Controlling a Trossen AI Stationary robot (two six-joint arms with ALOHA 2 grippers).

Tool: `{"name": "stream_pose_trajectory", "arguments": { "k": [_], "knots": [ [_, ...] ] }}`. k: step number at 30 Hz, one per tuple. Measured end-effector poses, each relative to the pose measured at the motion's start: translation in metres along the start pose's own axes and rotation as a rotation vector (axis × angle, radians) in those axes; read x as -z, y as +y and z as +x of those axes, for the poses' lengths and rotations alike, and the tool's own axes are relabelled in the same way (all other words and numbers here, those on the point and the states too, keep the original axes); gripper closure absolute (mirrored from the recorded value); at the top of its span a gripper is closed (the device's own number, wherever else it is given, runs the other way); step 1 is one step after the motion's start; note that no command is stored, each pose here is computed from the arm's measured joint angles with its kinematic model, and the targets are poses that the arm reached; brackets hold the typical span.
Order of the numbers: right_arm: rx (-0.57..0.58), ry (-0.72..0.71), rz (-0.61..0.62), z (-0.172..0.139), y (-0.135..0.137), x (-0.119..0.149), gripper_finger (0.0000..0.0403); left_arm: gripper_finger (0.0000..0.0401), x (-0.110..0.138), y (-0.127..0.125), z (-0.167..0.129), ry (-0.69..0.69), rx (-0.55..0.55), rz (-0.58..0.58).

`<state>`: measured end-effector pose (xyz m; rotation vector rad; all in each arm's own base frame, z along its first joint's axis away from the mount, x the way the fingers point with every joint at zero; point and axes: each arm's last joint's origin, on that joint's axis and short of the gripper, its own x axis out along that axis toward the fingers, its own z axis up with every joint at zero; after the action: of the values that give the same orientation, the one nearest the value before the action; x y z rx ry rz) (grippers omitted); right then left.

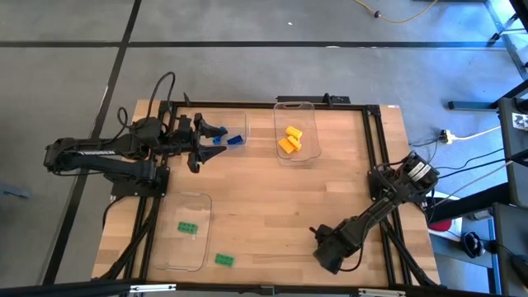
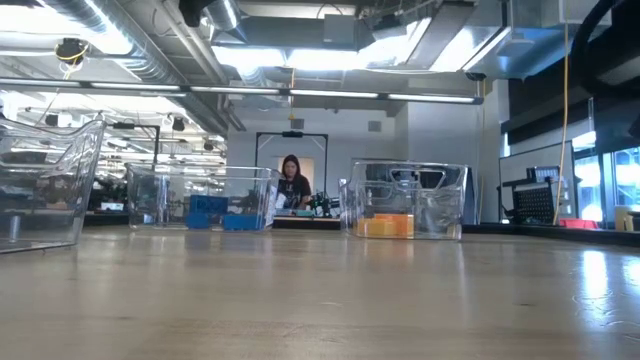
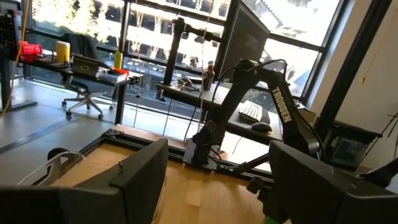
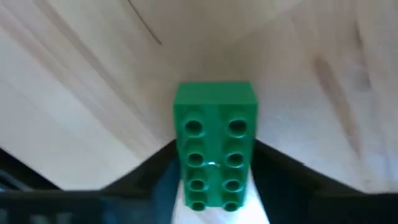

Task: Sort & place blocks by color
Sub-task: Put the right green game piece into the bottom left transparent bin

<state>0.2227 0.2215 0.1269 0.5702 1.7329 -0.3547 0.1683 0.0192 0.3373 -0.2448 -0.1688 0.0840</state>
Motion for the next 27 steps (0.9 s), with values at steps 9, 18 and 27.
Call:
{"name": "stream_pose_trajectory", "arguments": {
  "k": [9,18,27],
  "knots": [
    [0.133,0.025,-0.181,-0.009,-0.018,0.007,0.0261,0.0131,0.000,0.000,0.000,-0.002,-0.001,0.000],
    [0.015,-0.057,-0.205,-0.027,-0.050,0.006,0.0261,0.0131,-0.001,0.001,0.000,-0.015,-0.026,0.000],
    [-0.492,-0.528,-0.081,-0.049,-0.062,-0.050,0.0261,0.0131,-0.001,0.001,0.000,-0.013,-0.023,0.001]
  ]
}}
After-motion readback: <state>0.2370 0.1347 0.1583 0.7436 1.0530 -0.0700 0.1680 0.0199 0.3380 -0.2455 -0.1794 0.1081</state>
